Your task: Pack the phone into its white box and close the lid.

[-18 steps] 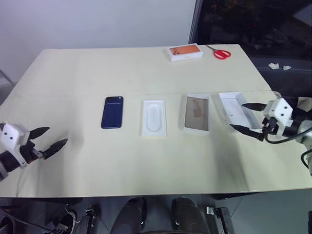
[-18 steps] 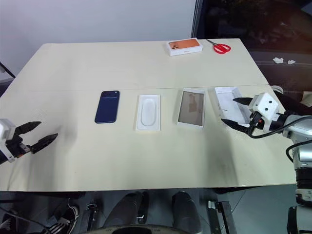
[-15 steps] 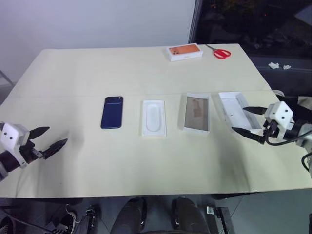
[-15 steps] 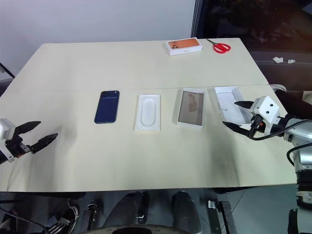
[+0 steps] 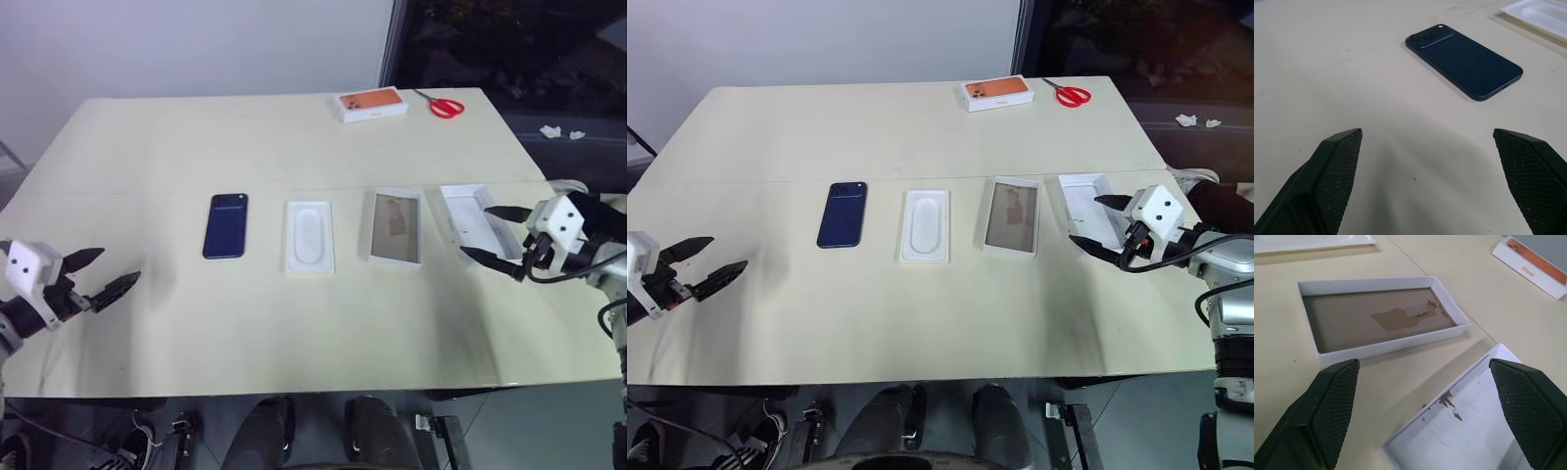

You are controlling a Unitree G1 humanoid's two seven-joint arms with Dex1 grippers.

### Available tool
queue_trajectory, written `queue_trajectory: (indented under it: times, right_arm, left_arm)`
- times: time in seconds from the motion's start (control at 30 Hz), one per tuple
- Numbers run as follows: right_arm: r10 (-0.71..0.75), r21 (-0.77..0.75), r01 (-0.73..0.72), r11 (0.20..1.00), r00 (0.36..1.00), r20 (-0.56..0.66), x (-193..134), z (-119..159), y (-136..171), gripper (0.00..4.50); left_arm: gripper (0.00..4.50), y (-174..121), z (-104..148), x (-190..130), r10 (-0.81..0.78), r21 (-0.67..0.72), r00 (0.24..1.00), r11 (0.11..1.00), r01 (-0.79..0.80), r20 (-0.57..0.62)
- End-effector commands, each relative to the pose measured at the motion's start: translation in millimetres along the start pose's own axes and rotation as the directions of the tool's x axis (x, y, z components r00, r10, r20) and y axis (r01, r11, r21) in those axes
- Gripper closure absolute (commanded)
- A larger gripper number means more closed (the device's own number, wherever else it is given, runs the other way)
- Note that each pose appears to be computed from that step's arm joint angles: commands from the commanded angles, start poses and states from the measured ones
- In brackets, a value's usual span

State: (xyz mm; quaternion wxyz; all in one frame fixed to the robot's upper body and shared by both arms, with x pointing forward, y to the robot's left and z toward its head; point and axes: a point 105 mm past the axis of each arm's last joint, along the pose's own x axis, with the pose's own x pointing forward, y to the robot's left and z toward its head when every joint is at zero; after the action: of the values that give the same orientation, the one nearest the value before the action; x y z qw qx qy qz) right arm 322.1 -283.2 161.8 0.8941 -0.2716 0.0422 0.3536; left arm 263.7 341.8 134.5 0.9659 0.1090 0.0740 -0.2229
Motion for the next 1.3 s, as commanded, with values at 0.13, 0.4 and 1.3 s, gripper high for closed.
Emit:
queue_trajectory:
  times: [0.13,0.4,1.3]
  right_arm:
    - [-0.006,-0.019,0.006,1.000,0.999,0.045,7,18,-4,0.07]
    - [0.039,0.031,-0.039,0.999,0.999,0.023,10,18,3,0.07]
    - [0.242,-0.113,-0.225,0.968,0.957,0.161,87,78,60,0.07]
  left_arm:
    - [0.00,-3,12,6,-0.018,-0.009,1.000,1.000,0.018,0.008]
    - [0.00,-4,13,11,-0.010,-0.036,1.000,0.999,0.010,0.011]
    - [0.00,-157,38,179,-0.320,-0.600,0.947,0.754,0.268,0.020]
